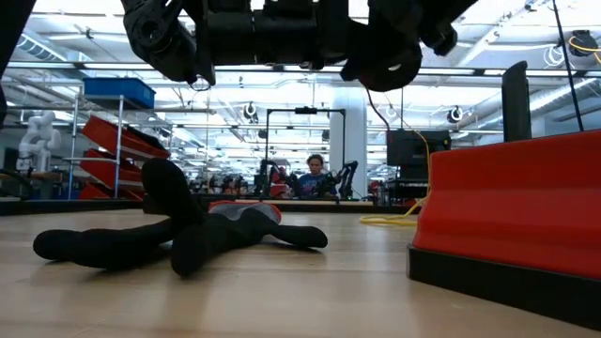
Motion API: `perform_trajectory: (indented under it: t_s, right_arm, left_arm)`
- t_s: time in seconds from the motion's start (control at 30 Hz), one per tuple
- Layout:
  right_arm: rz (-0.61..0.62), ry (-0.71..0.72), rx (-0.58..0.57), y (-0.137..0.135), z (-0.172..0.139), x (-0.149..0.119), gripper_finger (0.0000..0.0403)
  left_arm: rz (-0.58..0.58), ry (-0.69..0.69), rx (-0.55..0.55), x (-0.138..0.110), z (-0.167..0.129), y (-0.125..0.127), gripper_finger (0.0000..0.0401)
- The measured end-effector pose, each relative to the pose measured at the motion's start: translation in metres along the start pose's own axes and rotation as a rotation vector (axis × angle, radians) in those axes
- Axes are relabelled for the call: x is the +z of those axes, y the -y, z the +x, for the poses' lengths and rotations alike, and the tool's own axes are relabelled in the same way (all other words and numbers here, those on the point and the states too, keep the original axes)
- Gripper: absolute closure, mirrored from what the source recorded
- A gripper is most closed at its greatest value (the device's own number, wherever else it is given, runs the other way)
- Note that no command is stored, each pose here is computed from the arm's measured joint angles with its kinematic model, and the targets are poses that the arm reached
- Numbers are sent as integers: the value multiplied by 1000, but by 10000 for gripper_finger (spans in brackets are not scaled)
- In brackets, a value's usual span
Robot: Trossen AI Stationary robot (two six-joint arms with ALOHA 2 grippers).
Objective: Coil cords
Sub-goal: Coil the red wire onto the black spool
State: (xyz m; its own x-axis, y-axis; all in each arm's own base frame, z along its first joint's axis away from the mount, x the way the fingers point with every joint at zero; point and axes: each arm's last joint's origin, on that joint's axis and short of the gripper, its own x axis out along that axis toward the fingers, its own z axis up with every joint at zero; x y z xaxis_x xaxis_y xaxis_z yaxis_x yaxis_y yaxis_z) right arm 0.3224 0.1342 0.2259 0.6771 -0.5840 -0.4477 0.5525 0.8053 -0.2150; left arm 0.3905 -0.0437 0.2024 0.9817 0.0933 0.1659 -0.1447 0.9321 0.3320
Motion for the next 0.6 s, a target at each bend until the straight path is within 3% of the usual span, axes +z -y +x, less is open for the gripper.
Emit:
perform_trajectory:
  t_s: [0.33, 0.6]
  right_arm:
    - [-30, -43, 10, 1, -9, 13, 403]
    - [27, -153, 114, 10, -23, 17, 403]
  left_arm:
    - [78, -23, -27, -2, 0, 4, 401]
    - [166, -59, -60, -5, -1, 8, 401]
